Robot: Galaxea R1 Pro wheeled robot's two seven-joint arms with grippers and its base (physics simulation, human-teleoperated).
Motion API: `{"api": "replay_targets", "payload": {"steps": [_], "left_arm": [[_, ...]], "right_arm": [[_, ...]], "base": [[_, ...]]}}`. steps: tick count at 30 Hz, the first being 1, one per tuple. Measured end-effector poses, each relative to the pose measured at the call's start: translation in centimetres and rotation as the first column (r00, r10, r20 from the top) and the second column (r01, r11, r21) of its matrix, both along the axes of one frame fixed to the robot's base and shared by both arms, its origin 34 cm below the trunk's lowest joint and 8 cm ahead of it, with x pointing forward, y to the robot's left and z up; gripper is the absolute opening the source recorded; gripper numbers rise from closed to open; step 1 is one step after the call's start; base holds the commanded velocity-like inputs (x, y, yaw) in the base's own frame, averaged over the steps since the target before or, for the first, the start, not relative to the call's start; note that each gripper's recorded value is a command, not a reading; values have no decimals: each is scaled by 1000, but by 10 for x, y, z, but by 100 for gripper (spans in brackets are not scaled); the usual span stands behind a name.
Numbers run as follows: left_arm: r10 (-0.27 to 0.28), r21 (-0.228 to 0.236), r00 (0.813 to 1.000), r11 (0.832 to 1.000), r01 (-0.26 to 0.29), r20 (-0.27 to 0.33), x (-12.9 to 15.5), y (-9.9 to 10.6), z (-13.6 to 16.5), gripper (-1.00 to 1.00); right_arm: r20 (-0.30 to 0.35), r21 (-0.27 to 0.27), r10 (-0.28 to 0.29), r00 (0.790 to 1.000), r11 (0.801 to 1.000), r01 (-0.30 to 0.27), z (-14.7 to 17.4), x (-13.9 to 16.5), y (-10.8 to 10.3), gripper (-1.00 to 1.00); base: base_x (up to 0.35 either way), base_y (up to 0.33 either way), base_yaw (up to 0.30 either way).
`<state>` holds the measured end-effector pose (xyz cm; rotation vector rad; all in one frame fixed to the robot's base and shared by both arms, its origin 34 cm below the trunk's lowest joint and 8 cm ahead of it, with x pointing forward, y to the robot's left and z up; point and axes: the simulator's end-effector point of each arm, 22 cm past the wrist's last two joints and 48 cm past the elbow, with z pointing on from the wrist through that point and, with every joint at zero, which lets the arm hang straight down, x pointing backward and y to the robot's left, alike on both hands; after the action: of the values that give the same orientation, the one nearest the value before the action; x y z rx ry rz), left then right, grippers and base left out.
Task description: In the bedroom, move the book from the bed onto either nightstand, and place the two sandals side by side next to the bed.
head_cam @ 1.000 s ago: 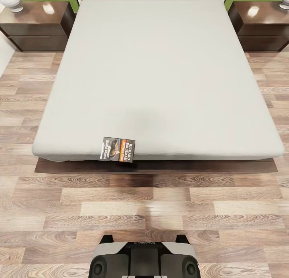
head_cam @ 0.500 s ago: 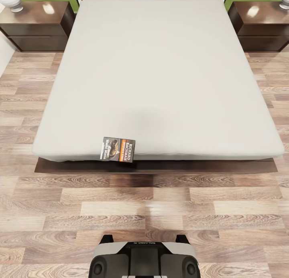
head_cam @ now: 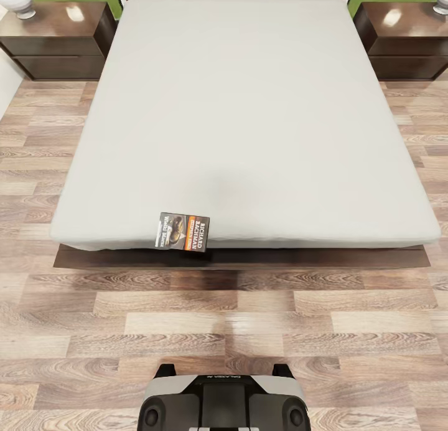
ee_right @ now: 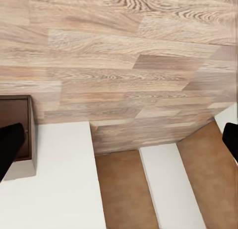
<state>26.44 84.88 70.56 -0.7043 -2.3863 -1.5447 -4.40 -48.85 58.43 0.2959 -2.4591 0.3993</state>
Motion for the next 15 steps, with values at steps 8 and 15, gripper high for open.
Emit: {"api": "replay_targets", "payload": {"steps": [8, 15], "left_arm": [[66, -112, 997, 991, -71, -47, -60, -49, -36, 100], [115, -184, 990, 974, -128, -83, -101, -94, -63, 100]], "right_arm": [[94, -64, -48, 994, 996, 54, -3, 14, -15, 100], [141, -91, -55, 989, 993, 68, -6, 24, -24, 100]], "base": [[0, 0, 0], [0, 0, 0]]}}
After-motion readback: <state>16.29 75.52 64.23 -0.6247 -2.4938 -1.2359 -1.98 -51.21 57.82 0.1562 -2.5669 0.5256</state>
